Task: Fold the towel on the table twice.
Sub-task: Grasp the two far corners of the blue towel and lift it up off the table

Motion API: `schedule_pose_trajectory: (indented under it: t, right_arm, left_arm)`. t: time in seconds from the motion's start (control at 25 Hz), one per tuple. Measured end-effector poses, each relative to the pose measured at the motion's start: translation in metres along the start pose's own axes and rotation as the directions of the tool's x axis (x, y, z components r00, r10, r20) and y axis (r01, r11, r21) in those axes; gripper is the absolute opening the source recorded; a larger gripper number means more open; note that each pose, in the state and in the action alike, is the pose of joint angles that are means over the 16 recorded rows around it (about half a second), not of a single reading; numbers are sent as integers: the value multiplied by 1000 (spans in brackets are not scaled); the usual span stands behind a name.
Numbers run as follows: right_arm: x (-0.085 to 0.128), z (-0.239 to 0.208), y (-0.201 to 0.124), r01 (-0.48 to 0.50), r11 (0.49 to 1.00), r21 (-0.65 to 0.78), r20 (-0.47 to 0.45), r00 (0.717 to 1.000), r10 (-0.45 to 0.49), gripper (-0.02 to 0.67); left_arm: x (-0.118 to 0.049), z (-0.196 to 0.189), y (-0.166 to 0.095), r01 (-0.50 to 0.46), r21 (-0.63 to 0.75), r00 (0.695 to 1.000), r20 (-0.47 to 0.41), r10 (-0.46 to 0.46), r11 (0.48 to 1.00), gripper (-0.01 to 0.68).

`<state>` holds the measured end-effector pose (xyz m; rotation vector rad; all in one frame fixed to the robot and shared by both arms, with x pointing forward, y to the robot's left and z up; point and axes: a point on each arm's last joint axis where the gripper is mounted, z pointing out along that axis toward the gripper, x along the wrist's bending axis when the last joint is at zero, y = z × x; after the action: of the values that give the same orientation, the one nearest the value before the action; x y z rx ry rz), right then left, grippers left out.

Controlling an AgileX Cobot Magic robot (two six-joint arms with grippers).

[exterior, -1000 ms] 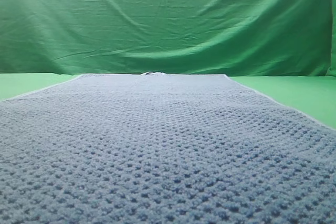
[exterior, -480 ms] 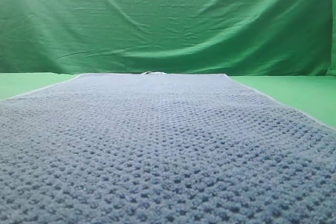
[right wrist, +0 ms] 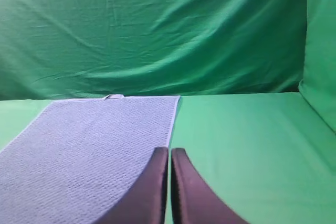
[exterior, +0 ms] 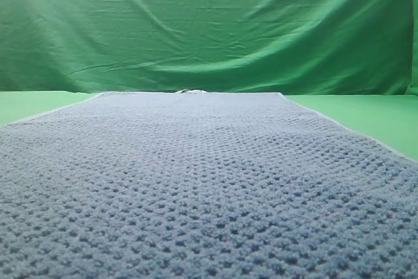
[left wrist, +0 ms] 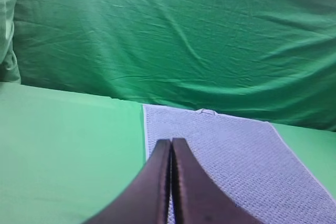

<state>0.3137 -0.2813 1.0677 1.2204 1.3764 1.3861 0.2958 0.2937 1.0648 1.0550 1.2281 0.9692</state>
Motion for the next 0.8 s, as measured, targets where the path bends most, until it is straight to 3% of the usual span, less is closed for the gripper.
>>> schedule_pose_trajectory:
  t: [0.4, 0.6, 0.8]
  right_arm:
    - [0, 19, 17, -4, 999, 43, -3, 1000, 5, 0]
    - [4, 41, 31, 10, 984, 179, -51, 999, -1, 0]
    - [7, 77, 41, 50, 930, 365, -117, 993, -7, 0]
  left_arm:
    - [-4, 5, 12, -13, 38, 1000, 3, 13, 999, 0]
    - [-9, 17, 24, -36, 140, 999, 13, 35, 990, 0]
    - [-14, 41, 32, -63, 306, 998, 40, 54, 950, 0]
